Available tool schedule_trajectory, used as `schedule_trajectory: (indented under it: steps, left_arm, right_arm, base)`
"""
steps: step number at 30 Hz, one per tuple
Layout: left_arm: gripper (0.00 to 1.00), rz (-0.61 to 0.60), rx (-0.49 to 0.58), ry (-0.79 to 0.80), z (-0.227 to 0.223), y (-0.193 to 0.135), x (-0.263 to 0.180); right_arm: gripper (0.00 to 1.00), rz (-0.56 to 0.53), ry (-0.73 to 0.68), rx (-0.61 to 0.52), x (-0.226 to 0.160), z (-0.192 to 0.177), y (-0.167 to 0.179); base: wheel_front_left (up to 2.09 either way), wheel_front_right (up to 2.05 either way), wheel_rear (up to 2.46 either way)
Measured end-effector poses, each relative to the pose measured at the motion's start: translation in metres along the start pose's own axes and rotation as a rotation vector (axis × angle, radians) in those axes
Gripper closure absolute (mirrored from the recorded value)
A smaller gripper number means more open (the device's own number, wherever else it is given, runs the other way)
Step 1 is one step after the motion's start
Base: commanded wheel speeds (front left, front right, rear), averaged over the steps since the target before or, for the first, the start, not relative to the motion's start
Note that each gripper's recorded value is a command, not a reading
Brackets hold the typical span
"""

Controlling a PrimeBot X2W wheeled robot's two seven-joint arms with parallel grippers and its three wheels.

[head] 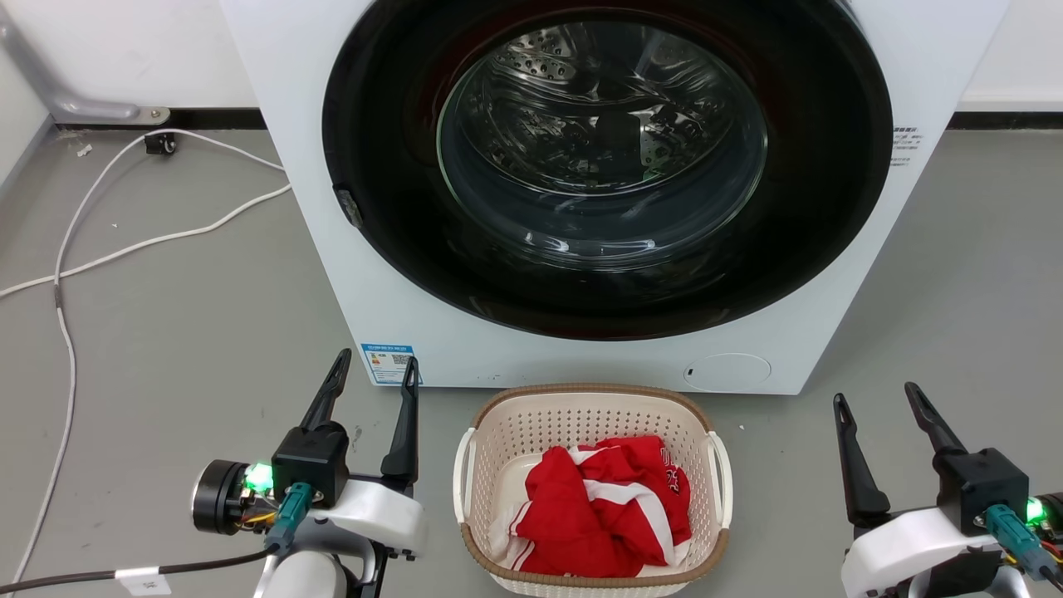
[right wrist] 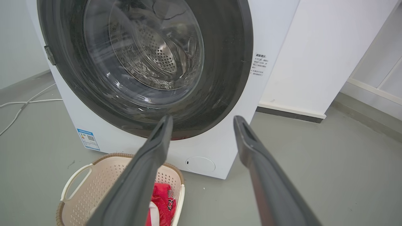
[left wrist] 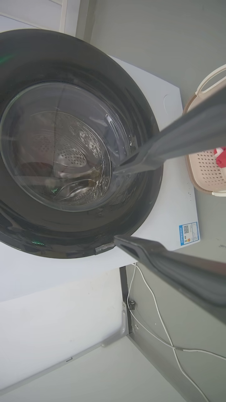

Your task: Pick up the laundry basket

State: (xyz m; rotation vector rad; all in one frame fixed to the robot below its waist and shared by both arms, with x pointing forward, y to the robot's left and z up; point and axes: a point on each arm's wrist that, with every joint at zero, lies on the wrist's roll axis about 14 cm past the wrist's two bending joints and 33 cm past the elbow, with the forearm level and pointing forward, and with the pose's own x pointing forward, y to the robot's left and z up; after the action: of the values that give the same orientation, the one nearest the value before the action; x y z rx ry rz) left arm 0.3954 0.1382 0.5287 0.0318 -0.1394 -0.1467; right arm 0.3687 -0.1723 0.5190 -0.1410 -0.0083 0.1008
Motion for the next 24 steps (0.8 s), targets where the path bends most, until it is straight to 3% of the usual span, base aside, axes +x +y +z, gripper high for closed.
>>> schedule_trajectory:
  steps: [14,24]
  left_arm:
    - [0.00,0.000,-0.001,0.008,-0.005,0.003,0.010]
    - [0.00,-0.018,-0.036,0.081,-0.040,0.008,0.058]
  right_arm:
    - [0.00,-0.005,0.048,0.035,0.004,-0.013,-0.002]
    - [0.00,0.003,0.147,0.100,0.048,-0.049,0.000]
  base:
    - [0.00,0.00,0.00]
    - [0.00,0.00,0.00]
